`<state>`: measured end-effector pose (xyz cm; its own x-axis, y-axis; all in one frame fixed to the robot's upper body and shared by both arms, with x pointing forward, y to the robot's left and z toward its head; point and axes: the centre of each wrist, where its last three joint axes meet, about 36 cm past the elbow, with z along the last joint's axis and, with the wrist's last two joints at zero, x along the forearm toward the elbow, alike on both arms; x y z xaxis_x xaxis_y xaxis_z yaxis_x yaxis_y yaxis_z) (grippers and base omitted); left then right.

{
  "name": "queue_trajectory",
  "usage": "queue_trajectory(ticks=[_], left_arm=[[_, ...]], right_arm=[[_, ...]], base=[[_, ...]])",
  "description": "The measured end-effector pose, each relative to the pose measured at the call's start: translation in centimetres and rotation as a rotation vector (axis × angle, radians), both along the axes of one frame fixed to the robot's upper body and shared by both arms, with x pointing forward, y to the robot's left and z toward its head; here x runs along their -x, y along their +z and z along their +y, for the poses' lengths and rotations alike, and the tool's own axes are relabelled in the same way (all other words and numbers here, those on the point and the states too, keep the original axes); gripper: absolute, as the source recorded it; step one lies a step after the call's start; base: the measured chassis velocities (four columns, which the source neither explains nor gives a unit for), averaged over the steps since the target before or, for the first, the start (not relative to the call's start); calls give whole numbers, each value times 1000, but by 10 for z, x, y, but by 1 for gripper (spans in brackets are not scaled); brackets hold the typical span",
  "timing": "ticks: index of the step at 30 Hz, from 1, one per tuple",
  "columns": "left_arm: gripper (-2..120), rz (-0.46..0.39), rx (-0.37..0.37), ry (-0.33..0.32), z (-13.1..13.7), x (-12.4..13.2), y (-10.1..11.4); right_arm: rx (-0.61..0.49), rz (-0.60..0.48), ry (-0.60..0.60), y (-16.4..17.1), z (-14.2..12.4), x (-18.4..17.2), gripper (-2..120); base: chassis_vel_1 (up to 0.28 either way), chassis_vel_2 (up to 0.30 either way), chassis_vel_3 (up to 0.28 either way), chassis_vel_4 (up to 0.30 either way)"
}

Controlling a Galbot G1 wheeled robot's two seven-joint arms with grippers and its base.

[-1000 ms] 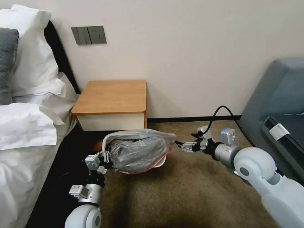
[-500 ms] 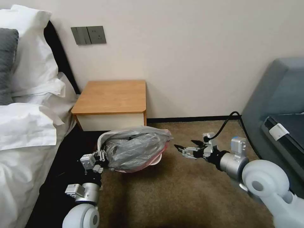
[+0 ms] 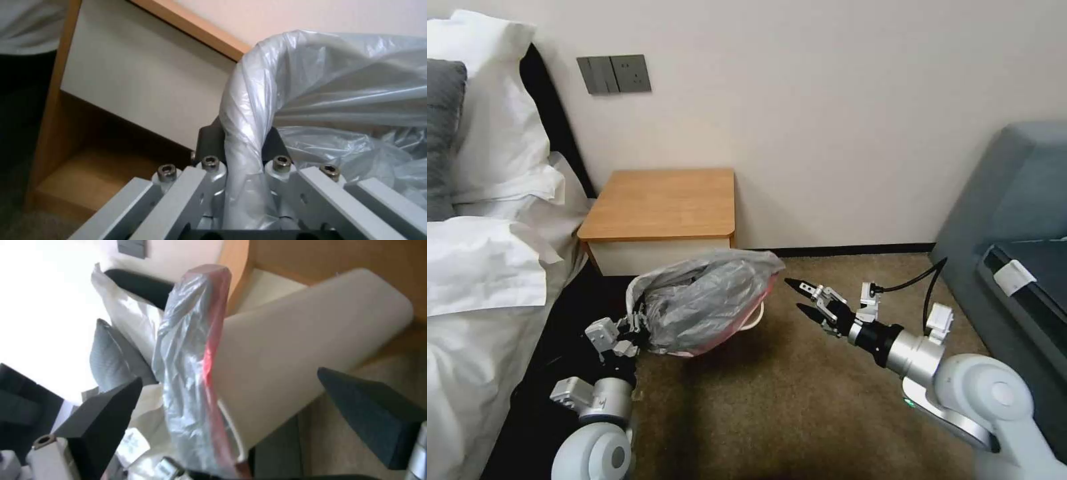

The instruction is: Pick up the garbage bag from the table and place it over the trash can.

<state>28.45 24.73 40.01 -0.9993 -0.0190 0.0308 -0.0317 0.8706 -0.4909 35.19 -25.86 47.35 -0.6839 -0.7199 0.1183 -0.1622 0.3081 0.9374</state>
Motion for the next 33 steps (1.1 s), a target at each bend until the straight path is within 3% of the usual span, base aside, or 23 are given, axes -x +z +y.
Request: queue_trajectory(ticks=[21,29,33], left_arm=[[5,36,-3,-35,2,0,1],[5,43,-14,-41,2,0,0],[5,43,-14,-42,2,0,1]], right_arm=[[35,-168,-25,-34,36,-24,98],[15,-164,-34,-33,39,-23,73],[16,-162,-35,-32,40,-20,53]], base=[[0,0,0,0],[0,0,0,0],[0,0,0,0]])
